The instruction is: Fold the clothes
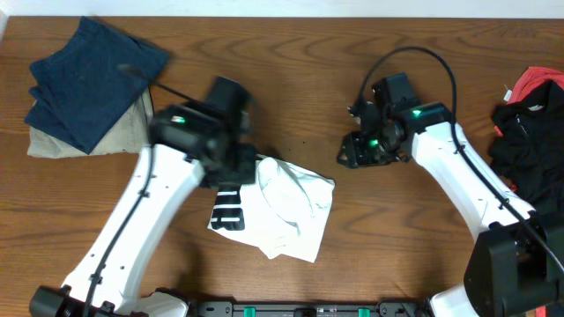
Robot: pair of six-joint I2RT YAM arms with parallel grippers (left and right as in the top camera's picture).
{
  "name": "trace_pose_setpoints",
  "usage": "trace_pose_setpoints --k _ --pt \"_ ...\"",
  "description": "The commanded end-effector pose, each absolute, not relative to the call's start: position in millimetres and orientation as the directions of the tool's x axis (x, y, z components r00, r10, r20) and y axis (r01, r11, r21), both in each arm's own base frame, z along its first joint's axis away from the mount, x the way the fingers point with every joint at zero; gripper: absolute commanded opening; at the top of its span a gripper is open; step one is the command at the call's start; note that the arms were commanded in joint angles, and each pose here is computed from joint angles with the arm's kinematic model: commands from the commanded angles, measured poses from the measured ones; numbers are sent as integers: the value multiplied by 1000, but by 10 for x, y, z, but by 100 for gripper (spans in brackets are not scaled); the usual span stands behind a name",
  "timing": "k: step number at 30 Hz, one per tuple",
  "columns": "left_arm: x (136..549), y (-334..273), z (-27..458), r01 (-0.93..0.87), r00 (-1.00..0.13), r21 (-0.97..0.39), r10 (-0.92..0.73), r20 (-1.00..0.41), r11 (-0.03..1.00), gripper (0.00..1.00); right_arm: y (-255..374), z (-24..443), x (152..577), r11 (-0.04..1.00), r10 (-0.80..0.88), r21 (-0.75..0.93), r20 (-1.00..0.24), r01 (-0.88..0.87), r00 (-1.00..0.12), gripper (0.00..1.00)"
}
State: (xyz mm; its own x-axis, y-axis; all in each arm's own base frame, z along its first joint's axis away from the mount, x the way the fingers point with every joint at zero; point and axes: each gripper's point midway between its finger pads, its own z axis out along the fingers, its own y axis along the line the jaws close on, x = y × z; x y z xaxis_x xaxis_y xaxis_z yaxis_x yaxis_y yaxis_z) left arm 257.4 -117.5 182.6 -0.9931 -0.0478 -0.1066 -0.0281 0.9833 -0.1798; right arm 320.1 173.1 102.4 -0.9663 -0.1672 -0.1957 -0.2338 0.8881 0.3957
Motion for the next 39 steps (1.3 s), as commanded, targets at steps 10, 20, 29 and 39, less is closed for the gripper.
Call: trace_pose_setpoints --k 10,20,29,39 --pt "3022 -310 1482 -364 -926 -130 -374 -58 922 74 2801 939 2702 729 -511 307 -351 -612 -785 53" --pt "3100 -310 1154 -372 -928 -91 -371 23 924 74 3065 805 2645 728 -545 197 -414 -656 -729 56" --pt "3114 -310 1133 -368 -930 -90 -368 24 925 74 3169 502 2681 753 -524 214 -378 -623 -763 27" --pt "3104 -312 1133 -368 -930 -89 -367 28 926 74 2271 707 3024 935 -327 25 -331 -354 -885 3"
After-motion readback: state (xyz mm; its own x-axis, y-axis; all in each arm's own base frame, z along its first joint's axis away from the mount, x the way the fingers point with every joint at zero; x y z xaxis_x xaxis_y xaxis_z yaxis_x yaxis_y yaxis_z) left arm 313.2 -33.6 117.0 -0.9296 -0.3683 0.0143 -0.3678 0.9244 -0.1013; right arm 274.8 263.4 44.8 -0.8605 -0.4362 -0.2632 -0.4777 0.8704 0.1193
